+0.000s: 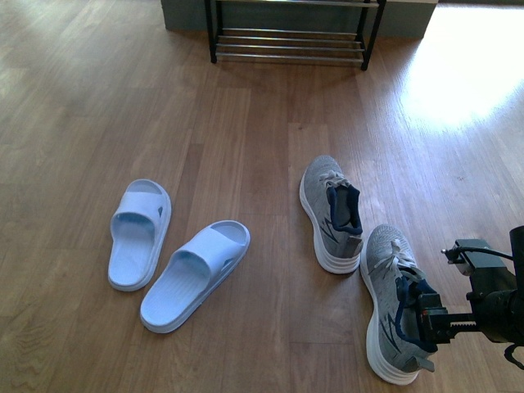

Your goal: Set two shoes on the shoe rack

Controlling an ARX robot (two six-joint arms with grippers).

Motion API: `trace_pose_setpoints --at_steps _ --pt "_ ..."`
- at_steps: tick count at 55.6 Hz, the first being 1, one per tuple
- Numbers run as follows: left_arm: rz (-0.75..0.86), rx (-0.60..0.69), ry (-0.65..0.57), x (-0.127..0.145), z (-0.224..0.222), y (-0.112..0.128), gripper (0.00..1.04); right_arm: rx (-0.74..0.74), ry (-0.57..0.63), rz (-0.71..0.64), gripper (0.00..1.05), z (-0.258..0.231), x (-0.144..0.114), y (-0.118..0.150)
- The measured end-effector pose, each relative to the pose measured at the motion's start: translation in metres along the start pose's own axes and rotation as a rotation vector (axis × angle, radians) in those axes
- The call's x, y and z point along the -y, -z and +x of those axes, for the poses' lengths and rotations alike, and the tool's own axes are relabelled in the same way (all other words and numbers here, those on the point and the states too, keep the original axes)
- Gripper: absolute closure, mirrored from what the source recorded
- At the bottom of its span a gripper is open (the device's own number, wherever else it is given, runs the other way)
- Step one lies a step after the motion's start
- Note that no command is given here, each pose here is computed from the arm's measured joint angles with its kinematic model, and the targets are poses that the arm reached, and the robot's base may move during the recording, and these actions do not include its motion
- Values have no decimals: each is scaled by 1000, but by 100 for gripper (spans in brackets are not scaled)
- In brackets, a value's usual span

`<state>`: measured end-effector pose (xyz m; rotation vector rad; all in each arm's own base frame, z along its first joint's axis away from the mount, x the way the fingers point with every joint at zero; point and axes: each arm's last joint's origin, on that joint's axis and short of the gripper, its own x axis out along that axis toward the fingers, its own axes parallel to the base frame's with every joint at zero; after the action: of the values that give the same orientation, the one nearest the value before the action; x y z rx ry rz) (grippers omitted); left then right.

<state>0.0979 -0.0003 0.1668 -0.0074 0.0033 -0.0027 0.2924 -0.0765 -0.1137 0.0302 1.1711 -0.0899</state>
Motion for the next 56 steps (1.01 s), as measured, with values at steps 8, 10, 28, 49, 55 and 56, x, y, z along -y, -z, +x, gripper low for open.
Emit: trace_pose_setpoints --at_steps 8,10,28,49,55,56 --pt "0 0 0 0 0 0 9 5 -11 2 9 7 2 -6" --pt "0 0 0 0 0 0 9 4 -16 3 9 10 2 -6" --pt "0 0 0 0 0 0 9 6 -99 79 9 21 1 0" --pt "0 0 0 0 0 0 9 35 -176 137 71 21 2 7" --pt "0 0 0 0 0 0 9 39 -205 143 91 20 0 10" --pt "0 0 0 0 0 0 9 40 -207 143 92 19 0 10"
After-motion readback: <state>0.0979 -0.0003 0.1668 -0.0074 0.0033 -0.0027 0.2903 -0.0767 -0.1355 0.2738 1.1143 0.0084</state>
